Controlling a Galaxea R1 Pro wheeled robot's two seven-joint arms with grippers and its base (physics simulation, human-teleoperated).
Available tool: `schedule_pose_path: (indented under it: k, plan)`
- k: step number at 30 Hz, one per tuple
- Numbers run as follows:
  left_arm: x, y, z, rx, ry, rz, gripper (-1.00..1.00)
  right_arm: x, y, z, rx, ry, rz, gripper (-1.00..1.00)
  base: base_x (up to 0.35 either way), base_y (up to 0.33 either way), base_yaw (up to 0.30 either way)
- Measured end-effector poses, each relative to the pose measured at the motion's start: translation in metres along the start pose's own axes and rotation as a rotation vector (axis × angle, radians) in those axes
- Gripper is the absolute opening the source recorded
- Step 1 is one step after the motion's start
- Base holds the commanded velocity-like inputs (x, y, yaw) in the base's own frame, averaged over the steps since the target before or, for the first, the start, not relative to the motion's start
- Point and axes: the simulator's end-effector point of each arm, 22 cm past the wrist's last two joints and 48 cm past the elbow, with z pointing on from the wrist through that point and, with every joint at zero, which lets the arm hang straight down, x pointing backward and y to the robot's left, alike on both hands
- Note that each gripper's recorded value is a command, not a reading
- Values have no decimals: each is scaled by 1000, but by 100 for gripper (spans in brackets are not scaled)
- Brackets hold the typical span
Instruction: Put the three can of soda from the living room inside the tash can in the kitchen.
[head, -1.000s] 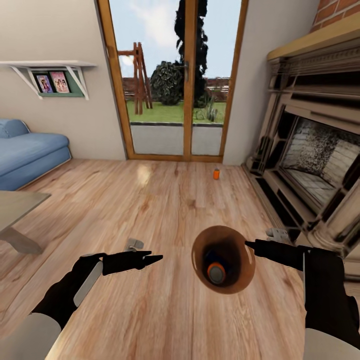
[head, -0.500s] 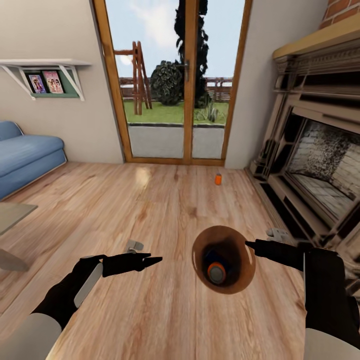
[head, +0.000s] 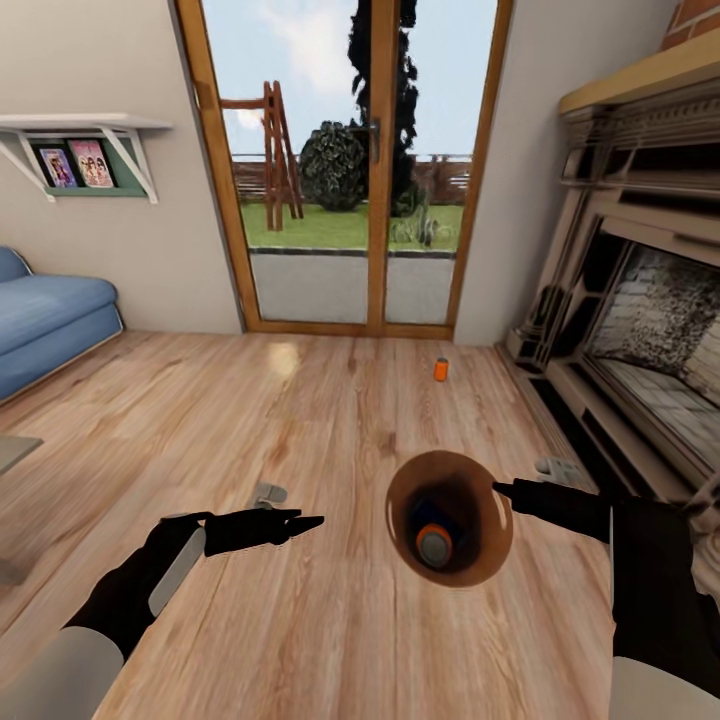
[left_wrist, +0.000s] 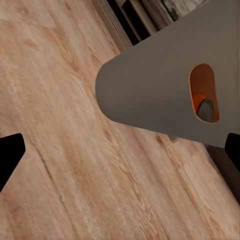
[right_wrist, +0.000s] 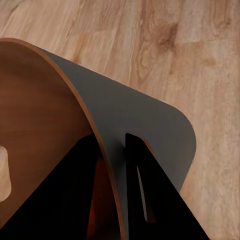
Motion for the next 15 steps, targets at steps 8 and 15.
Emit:
schedule_pose_path:
  k: [8, 15]
  plan:
    - [1, -8, 8, 15, -4, -7, 100, 0, -1, 0, 3, -1, 1, -100, 339, 0, 0]
    - [1, -2, 13, -24, -5, -11, 100, -5, 9, 0, -40, -21, 12, -100, 339, 0, 0]
